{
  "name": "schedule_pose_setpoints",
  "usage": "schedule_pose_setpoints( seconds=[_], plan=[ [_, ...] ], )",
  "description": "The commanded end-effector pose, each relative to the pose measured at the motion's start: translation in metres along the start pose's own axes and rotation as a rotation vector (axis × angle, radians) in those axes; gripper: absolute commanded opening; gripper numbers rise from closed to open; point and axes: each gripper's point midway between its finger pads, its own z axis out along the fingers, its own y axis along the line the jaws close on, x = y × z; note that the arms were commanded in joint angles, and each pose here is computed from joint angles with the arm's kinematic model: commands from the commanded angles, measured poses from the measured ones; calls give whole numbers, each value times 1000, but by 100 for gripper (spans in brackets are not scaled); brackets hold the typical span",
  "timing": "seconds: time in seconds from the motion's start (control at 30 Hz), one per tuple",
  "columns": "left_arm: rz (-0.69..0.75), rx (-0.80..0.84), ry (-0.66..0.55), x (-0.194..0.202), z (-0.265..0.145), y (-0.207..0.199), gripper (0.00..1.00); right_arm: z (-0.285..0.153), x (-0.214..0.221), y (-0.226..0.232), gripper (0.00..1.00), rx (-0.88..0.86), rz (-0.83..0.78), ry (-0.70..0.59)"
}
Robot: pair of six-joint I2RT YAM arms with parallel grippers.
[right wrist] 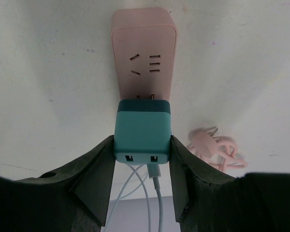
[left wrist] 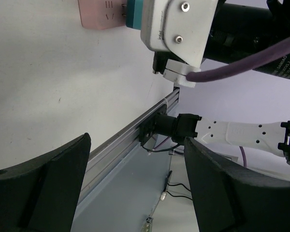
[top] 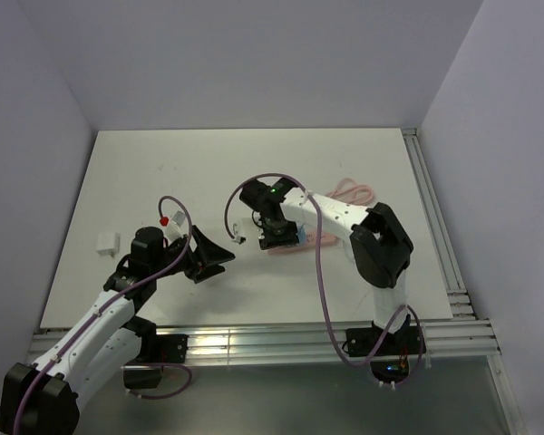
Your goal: Insert the plug
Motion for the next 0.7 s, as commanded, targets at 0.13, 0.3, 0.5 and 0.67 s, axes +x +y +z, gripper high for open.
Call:
schedule_pose_setpoints(
  seconds=[0.13,0.3,0.5,0.67],
  plan=[
    [20,42,-2,-1,-2,-8,83,50,-20,17,0,-144,20,20],
    [20,51,-1,-1,-3,-10,83,55,-29,29,0,-240,39,-7],
    [19,47,-6,-1,-4,-9,83,72,-16,47,0,-285,62,40],
    [10,56,5,2,-4,-8,82,78,-9,63,0,-317,84,43]
  ],
)
